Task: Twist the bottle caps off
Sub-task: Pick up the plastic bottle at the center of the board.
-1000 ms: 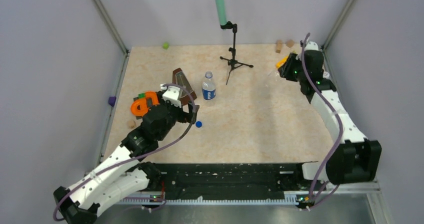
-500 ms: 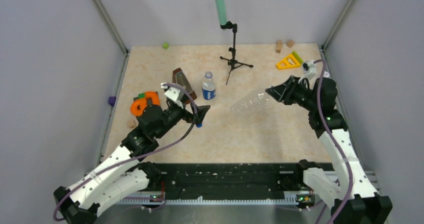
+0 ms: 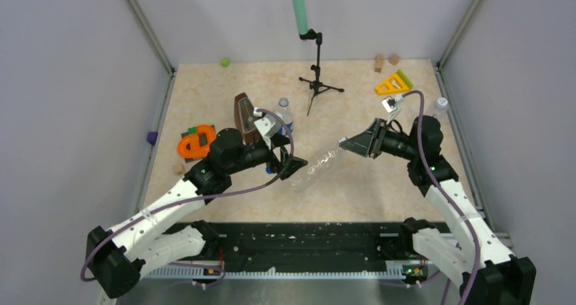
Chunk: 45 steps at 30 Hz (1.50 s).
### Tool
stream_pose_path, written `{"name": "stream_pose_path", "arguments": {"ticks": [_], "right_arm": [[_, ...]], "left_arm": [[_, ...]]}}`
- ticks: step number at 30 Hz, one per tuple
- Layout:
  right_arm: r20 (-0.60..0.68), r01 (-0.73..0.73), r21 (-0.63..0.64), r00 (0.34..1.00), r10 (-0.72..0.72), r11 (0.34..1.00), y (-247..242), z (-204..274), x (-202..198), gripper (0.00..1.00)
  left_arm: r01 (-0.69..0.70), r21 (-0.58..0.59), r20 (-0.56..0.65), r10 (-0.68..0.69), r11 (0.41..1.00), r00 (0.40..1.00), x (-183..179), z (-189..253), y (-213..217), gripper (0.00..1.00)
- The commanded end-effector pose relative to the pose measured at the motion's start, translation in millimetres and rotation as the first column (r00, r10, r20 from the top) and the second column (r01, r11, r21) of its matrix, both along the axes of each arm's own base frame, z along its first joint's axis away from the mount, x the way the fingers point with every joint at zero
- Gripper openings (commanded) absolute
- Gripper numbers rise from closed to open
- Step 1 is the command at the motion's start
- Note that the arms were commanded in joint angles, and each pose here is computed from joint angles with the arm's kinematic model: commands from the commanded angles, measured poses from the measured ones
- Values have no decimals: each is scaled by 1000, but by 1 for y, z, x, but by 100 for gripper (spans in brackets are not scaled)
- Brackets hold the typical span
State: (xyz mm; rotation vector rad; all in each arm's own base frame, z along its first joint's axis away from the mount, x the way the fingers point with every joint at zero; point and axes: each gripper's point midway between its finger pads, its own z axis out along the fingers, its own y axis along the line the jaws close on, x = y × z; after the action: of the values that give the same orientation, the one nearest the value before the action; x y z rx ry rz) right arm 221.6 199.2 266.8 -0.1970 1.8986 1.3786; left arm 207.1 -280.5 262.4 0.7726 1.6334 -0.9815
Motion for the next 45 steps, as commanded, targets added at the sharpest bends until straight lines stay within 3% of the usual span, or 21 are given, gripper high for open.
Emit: {"name": "stream_pose_path", "arguments": {"ticks": [1,8,12,19,30,32,38,40,42,45], "right_arm": [[83,-82,44,993,78,996,20,24,-7,0],[116,-90,110,990,77,990,29,32,-7,0],[157,-109,74,983,96,991,38,38,-10,0],[207,-161,111,969,135,981,46,51,-20,0],[196,-148,157,974,116,976,46,49,-20,0],[196,-155,160,973,123,975,46,49,-21,0],[177,-156,145,976,130,977,46,41,-22,0],[165,-157,143,977,133,977,46,38,-22,0],[152,-157,137,979,136,978,46,35,-22,3],[145,-153,132,980,134,979,47,31,-21,23]], "left_arm": [[89,-74,68,-84,993,994,-6,36,-12,94],[264,-58,5,-264,963,964,-30,24,-27,94],[350,-40,-46,-352,936,935,-40,13,-34,89],[374,-15,-87,-374,927,923,-36,6,-40,83],[319,28,-119,-314,947,942,-28,-7,-36,62],[301,33,-111,-295,953,949,-25,-6,-35,47],[255,60,-91,-250,965,964,-18,-10,-32,19],[249,79,-89,-242,965,966,-16,-14,-30,2],[237,100,-88,-229,966,969,-14,-18,-28,0],[234,128,-83,-225,964,971,-13,-24,-25,0]]}}
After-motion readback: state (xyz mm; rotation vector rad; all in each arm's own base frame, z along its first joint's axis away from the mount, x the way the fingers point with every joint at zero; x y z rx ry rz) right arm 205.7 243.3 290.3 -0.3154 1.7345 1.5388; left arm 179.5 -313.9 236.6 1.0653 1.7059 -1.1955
